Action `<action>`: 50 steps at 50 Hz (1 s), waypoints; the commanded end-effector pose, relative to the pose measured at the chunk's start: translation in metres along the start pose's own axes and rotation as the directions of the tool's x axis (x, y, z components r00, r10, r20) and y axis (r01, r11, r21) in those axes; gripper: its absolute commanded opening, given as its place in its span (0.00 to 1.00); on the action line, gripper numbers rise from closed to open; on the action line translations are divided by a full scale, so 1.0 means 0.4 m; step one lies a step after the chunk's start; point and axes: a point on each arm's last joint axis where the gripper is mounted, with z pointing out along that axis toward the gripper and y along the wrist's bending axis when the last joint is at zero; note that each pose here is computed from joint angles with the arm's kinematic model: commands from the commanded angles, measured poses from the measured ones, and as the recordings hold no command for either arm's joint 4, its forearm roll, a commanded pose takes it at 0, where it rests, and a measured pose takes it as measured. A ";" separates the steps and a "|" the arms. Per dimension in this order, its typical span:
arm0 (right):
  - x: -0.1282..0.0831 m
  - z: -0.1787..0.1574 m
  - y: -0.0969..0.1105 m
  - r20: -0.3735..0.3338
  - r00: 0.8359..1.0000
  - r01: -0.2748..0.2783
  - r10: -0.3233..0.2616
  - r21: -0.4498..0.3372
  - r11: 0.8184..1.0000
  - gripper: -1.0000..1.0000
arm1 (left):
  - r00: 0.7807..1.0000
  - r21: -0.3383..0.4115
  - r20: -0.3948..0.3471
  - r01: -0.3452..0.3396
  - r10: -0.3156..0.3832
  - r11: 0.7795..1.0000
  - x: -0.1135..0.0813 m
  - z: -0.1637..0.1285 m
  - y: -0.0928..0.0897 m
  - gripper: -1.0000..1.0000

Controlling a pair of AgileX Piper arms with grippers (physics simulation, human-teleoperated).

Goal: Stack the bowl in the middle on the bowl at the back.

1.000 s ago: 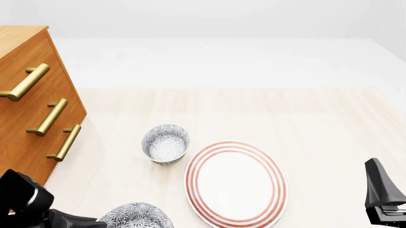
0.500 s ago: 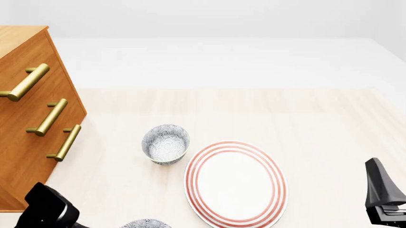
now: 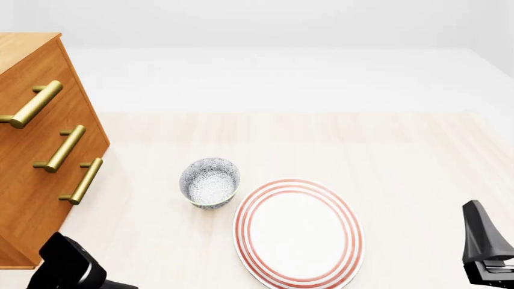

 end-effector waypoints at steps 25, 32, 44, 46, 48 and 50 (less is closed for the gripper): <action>0.001 0.000 0.000 -0.003 1.000 0.005 -0.005 -0.003 1.000 1.00 | 0.996 -0.015 0.086 0.006 -0.005 1.000 -0.017 -0.129 0.006 1.00; 0.001 0.000 0.001 -0.004 1.000 0.008 -0.008 -0.004 1.000 1.00 | 0.993 -0.009 0.114 0.011 -0.010 1.000 -0.023 -0.164 0.004 1.00; 0.002 0.000 0.001 -0.011 1.000 0.015 -0.015 -0.006 1.000 1.00 | 0.959 0.036 0.273 0.068 -0.075 0.997 -0.037 -0.318 -0.009 1.00; 0.002 0.000 0.001 -0.011 1.000 0.015 -0.015 -0.006 1.000 1.00 | 0.951 0.033 0.301 0.062 -0.069 0.998 -0.040 -0.340 -0.011 1.00; 0.002 0.000 0.001 -0.011 1.000 0.016 -0.016 -0.007 1.000 1.00 | 0.944 0.040 0.323 0.065 -0.075 0.997 -0.042 -0.357 -0.014 1.00; 0.002 0.000 0.001 -0.012 1.000 0.016 -0.016 -0.007 1.000 1.00 | 0.916 0.064 0.388 0.080 -0.098 0.995 -0.051 -0.409 -0.023 1.00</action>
